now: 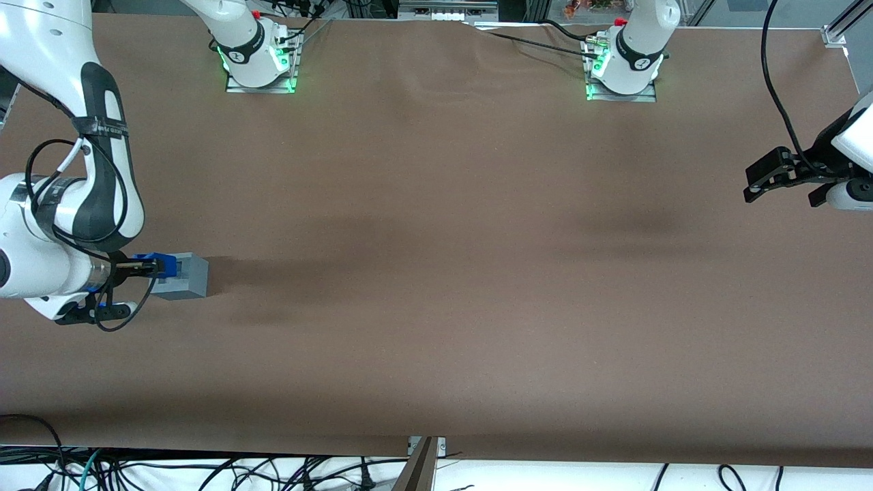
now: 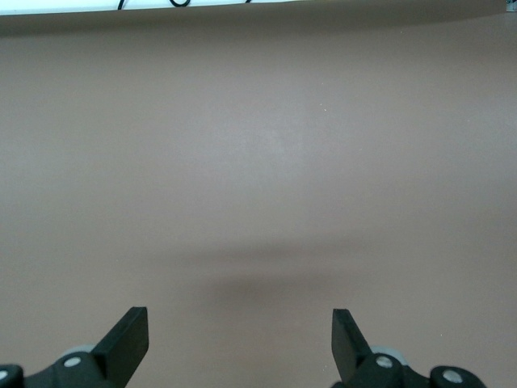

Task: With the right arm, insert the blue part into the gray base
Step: 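Lift the blue block and carry it over the gray base, then lower the blue block into the gray base's square hole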

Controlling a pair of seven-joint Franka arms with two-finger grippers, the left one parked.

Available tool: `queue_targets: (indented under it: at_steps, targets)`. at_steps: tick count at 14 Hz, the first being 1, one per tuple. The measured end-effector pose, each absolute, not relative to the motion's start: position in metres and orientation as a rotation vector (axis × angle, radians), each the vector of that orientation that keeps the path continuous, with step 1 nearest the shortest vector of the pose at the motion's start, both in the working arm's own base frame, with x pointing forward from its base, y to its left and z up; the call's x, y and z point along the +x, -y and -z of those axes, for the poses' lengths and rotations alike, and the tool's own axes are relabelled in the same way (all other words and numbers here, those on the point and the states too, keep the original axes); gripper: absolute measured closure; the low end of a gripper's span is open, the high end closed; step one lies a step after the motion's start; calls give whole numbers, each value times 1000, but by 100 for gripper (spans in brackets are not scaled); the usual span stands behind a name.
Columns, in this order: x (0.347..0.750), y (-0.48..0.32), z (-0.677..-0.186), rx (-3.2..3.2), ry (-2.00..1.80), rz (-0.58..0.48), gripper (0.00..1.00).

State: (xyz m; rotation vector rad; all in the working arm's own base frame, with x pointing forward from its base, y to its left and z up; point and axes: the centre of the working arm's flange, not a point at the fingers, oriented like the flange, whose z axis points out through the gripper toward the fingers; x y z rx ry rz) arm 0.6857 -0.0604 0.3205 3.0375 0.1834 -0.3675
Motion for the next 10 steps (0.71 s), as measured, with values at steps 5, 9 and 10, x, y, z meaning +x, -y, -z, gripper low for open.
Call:
queue_targets:
  at_steps: [5, 9, 10]
  targets:
    - [690, 64, -311, 3034, -197, 339, 50]
    - [690, 65, -311, 3035, -199, 337, 50]
    - [690, 65, -311, 3035, -199, 337, 50]
